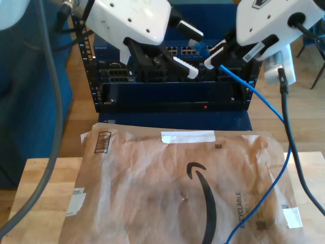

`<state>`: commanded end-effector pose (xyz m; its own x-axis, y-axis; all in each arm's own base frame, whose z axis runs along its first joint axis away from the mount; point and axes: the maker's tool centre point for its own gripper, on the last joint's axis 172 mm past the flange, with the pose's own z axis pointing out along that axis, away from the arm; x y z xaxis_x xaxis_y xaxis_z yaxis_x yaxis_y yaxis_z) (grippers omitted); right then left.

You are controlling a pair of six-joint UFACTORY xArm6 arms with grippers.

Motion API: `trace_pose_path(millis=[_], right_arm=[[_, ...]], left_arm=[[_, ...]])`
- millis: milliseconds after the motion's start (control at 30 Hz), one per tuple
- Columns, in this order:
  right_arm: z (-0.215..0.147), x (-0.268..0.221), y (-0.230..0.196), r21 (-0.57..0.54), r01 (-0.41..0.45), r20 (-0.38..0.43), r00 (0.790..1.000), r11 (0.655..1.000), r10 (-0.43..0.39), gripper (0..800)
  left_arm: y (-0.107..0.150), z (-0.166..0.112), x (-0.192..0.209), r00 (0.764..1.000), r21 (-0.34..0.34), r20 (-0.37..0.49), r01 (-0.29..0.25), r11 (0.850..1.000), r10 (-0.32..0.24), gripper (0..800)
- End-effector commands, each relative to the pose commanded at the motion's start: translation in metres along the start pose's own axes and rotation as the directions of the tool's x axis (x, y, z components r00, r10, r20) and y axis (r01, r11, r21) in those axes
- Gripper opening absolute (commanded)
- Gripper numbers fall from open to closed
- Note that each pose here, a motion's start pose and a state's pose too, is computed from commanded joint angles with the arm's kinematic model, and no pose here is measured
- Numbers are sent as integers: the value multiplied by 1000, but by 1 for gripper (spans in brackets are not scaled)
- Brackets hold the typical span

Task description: Grab the cable and plug it in

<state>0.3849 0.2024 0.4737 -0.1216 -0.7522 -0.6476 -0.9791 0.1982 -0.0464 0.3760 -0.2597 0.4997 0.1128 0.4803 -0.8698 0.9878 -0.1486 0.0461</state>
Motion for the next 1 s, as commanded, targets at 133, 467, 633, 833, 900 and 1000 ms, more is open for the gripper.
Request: trace_pose_path(millis=[133, 467, 633, 833, 900, 1000], right_arm=[[0, 0, 0, 0, 0, 1, 1000, 1000, 0, 4], [-1, -1, 0, 0, -1, 3, 1000, 1000, 1, 4], [-1, -2, 0, 0, -1, 5, 1000, 1000, 1, 4], [-1, -3, 0, 0, 1, 5, 1000, 1000, -1, 4], [-1, -2, 0, 1, 0, 5, 1000, 1000, 0, 4], [0, -2, 1, -3, 0, 6, 1000, 1000, 0, 28]], left_arm=[[0, -3, -1, 1000, -1, 11, 5, 1000, -5, 653], [-4, -2, 0, 1000, 14, 12, 6, 1000, -7, 385], [-4, -2, 0, 1000, 15, 14, 9, 1000, -9, 278], [-3, -2, -3, 999, 12, 33, 12, 1000, -12, 144], [-1, -4, -3, 999, 6, 48, 19, 1000, -19, 97], [0, -5, -6, 998, 2, 62, 23, 1000, -23, 20]])
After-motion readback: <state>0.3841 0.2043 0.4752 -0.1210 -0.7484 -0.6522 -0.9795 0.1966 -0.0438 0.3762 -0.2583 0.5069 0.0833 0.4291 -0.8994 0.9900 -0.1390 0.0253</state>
